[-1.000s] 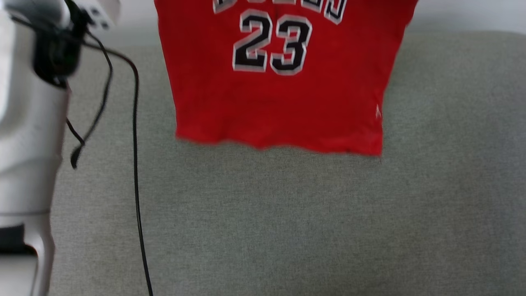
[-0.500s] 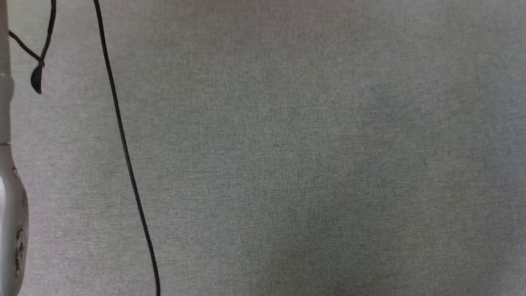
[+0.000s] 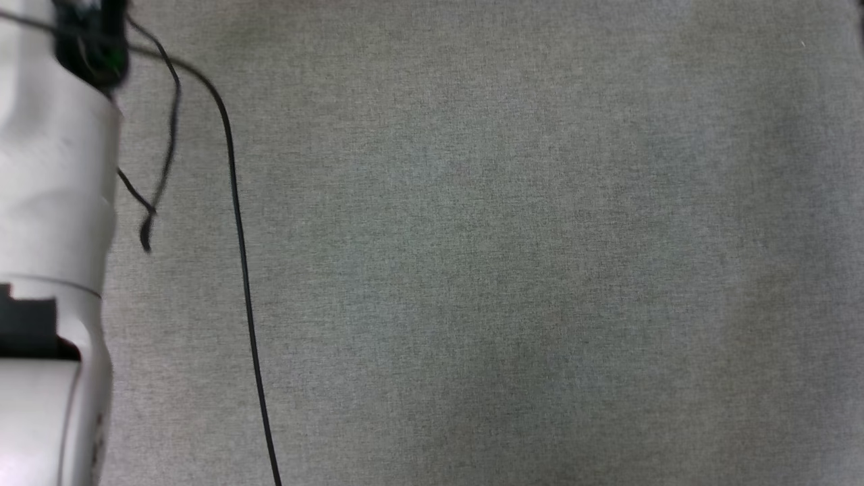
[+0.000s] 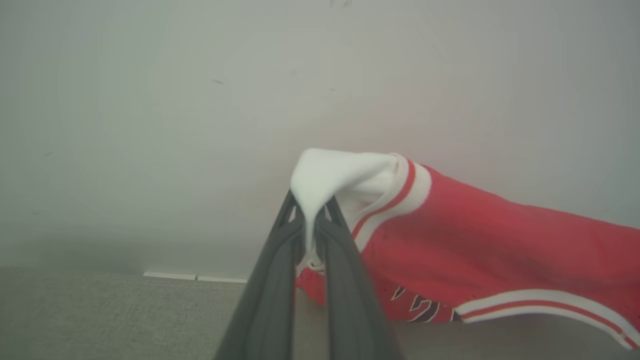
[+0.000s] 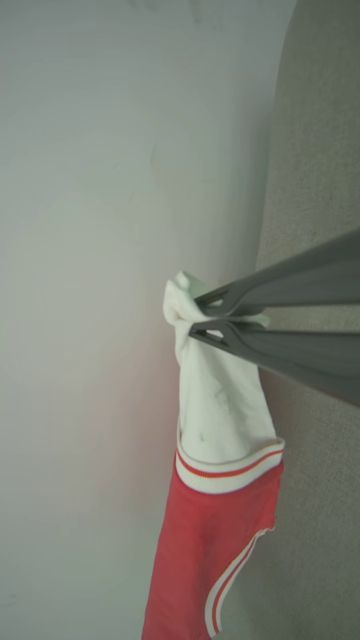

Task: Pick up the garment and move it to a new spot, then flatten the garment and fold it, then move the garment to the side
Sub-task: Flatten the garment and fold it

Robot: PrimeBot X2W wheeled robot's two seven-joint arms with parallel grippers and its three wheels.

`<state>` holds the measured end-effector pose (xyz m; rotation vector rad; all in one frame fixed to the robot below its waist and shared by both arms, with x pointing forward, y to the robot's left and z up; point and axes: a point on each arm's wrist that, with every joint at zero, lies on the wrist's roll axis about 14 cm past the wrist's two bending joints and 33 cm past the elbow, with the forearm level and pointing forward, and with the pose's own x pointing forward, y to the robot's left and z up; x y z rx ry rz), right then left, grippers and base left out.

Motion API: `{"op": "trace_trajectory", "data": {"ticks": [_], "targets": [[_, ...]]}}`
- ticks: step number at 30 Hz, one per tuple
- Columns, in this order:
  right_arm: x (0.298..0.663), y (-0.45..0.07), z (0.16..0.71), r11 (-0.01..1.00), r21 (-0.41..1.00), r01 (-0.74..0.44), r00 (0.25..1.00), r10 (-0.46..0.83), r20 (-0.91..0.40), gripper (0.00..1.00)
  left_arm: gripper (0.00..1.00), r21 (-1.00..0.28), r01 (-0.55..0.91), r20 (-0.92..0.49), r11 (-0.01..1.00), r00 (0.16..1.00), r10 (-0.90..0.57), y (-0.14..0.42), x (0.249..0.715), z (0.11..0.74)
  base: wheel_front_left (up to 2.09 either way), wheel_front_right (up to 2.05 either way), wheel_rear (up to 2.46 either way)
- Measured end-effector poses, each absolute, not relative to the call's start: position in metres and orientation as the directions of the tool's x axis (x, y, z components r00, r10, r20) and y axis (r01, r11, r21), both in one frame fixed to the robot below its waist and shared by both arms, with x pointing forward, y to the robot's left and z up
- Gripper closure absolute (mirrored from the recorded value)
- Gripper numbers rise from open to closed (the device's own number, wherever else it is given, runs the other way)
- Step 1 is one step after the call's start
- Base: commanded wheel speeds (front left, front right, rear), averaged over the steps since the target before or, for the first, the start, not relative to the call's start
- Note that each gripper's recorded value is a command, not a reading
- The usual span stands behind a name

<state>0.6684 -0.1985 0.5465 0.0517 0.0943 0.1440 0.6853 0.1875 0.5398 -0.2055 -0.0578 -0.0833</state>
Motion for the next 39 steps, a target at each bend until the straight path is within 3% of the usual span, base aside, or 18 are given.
{"op": "trace_trajectory", "data": {"ticks": [9, 14, 39], "targets": [[0.613, -0.202, 0.469, 0.981, 0.156, -0.113, 0.963, 0.147, -0.228, 1.0, 1.0, -0.26, 0.045, -0.083, 0.965, 0.994, -0.069, 0.192, 0.631, 0.471, 0.0, 0.0, 0.0], [0.569, -0.206, 0.443, 0.976, 0.198, -0.092, 0.952, 0.144, -0.268, 1.0, 1.0, -0.276, 0.024, -0.063, 0.961, 0.997, -0.043, 0.204, 0.594, 0.469, 0.0, 0.0, 0.0], [0.353, -0.231, 0.43, 0.979, 0.202, -0.026, 0.95, 0.087, -0.3, 1.0, 1.0, -0.249, -0.088, -0.082, 0.964, 0.994, 0.069, 0.226, 0.358, 0.458, 0.0, 0.0, 0.0]]}}
